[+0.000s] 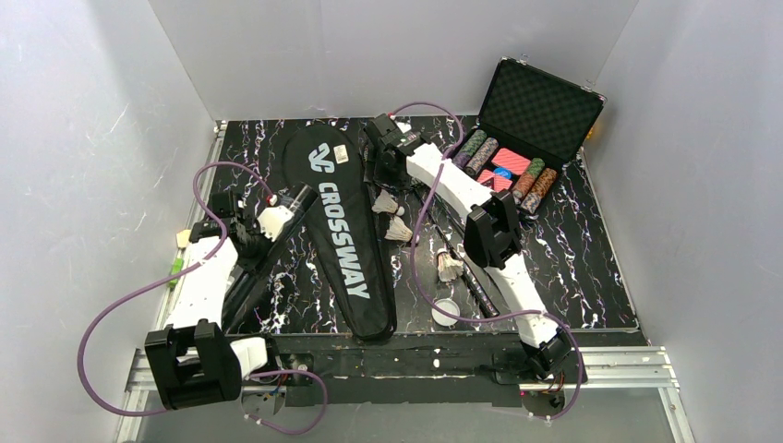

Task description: Pack up the badminton gear

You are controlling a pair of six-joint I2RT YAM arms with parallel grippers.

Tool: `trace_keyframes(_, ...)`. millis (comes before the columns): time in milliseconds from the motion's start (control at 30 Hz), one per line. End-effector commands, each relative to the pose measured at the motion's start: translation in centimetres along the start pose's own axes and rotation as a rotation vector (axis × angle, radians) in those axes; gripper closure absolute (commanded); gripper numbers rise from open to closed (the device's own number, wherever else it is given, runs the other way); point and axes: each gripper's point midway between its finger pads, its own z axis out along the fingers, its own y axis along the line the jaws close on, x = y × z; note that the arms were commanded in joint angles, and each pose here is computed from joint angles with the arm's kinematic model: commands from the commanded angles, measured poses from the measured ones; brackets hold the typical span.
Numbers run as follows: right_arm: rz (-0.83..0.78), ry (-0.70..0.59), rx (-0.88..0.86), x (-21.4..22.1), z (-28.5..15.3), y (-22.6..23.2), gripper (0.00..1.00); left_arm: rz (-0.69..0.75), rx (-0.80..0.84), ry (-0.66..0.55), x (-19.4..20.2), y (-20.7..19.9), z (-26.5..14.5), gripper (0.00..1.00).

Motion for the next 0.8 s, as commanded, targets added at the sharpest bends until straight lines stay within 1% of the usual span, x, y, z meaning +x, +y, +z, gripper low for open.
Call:
trace_keyframes(0,0.012,0.003,0.024,0.3,1.1,-0.2,0.28,0.075,-0.003,-0.117,-2.3,0.0,-1.6,0.63)
trace_keyframes(100,0.0,0.001,0.058,0.6,1.3,-1.1,0.32,0.104,0.013,-0.136,-2.4,-0.5,-1.6,0.62)
trace_keyframes(300,-0.022,-0.016,0.099,0.3,0.8,-2.2,0.44,0.128,0.02,-0.162,-3.4,-0.2,-1.9,0.62)
trace_keyframes(567,-0.037,-0.03,0.133,0.1,-0.8,-3.3,0.73,0.176,0.04,-0.244,-5.4,-0.9,-3.4,0.6)
trace_keyframes(733,-0.043,-0.024,0.152,0.4,-2.7,-4.3,0.96,0.21,0.094,-0.289,-6.9,-2.0,-4.2,0.59)
trace_keyframes(767,-0.042,-0.025,0.156,0.4,-3.3,-4.5,0.99,0.218,0.104,-0.3,-7.3,-2.4,-4.2,0.59)
